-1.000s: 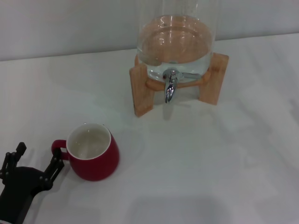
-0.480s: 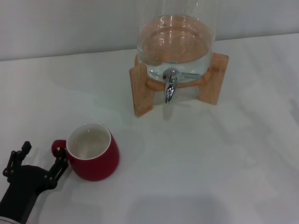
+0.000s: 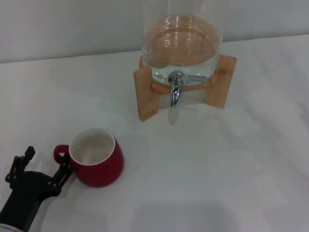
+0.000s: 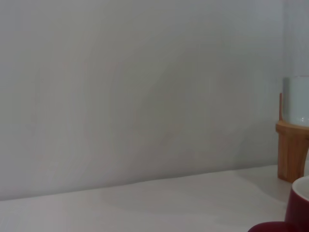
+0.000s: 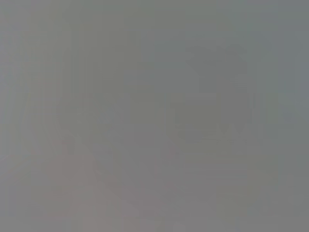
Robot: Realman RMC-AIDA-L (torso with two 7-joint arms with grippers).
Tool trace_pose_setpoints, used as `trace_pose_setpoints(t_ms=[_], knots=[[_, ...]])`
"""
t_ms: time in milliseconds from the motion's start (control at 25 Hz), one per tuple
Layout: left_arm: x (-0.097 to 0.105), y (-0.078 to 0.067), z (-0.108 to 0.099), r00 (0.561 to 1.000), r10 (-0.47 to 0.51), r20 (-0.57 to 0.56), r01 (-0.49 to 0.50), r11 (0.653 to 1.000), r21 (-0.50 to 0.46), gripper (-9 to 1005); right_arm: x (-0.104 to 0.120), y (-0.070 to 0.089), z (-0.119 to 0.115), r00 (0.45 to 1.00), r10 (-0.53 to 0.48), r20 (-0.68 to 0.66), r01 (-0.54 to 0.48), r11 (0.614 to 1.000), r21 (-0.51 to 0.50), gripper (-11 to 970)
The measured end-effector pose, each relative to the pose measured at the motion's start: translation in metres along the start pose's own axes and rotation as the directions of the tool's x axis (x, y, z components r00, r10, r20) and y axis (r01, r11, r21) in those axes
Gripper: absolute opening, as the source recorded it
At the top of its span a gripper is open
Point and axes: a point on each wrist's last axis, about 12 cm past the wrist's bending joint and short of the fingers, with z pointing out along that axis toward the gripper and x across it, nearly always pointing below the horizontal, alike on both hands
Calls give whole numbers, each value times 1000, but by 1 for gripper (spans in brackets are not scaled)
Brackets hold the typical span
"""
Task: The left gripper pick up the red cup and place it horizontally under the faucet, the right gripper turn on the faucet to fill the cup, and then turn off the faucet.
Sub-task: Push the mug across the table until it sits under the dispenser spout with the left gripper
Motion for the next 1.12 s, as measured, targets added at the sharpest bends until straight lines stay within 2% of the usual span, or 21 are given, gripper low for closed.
trace_pose_setpoints(t_ms=[400,720,920,1120], knots=[[0,0,0,1000,1,0,-1,1000,0,739,0,0,0,1000,0,2,0,1000,-1,757],[0,0,1,1000,5,2,-5,1000,4,520,-1,1,0,1000,0,9,0,1000,-5,757],[0,0,1,1000,6,2,-6,1000,4,272,-1,1,0,1000,0,10,0,1000,-7,758],[-1,-3,2,1000,17,7,-17,999,33,141,-1,1,1,1000,1,12,-1,1000,-8,759]])
